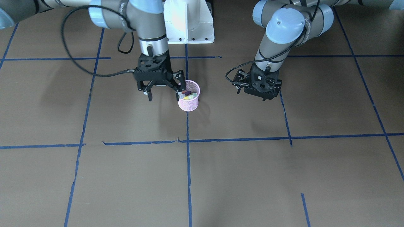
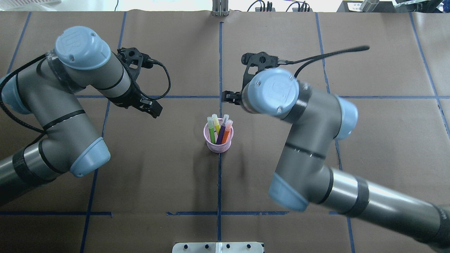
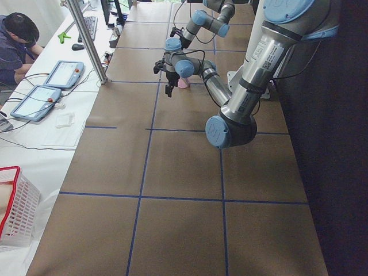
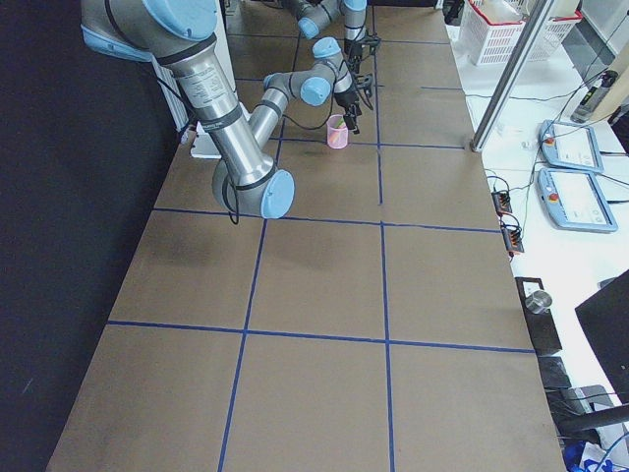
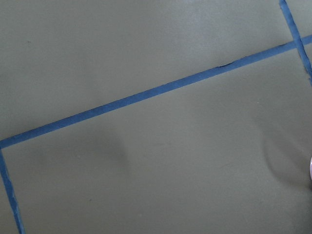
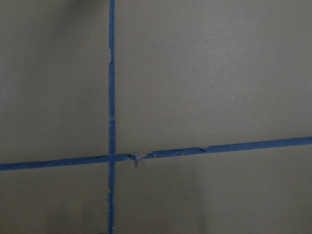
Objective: Collect pens into pen holder
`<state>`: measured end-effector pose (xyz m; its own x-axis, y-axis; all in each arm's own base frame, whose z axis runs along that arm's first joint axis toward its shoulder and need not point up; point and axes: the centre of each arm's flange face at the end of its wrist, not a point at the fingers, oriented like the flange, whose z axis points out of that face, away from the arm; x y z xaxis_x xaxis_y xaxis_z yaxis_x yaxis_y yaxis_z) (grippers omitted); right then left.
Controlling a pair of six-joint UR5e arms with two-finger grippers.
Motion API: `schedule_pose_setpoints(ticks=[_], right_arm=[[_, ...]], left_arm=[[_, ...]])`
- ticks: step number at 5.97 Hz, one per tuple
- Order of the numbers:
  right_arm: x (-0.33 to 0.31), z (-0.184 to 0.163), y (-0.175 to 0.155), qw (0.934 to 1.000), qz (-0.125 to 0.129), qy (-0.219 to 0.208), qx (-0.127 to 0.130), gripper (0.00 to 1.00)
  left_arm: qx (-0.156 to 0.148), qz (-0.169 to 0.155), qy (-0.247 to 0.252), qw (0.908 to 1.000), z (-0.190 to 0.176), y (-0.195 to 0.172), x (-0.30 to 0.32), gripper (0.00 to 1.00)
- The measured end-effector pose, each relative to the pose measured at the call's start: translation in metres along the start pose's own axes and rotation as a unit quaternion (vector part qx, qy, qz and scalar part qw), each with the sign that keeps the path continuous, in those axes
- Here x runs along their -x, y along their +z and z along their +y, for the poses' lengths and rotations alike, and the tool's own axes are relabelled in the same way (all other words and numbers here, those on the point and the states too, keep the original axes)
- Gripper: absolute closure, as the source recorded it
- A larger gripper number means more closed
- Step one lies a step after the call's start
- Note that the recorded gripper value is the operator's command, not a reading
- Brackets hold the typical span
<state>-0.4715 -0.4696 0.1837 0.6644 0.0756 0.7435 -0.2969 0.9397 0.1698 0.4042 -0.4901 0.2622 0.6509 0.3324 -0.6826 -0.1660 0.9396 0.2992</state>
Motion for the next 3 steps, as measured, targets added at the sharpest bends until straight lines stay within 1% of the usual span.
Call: schedule_pose_setpoints(ticks=[1,2,3], right_arm=[[-0.049,-0.049,-0.007,0.9979,0.001,-0.030,0.057,0.01],[-0.113,-0.090,-0.012,0.9927,-0.005,-0.068,0.099,0.01],[-0.188,-0.126,-0.012,0.9865,-0.004,-0.111,0.121,0.01]], left_arm=[[0.005,-0.006,0.017,0.9998,-0.009,-0.014,0.024,0.00],[0.017,-0.010,0.044,0.9989,-0.021,-0.035,0.065,0.00],[0.025,-0.011,0.065,0.9975,-0.027,-0.058,0.127,0.00]])
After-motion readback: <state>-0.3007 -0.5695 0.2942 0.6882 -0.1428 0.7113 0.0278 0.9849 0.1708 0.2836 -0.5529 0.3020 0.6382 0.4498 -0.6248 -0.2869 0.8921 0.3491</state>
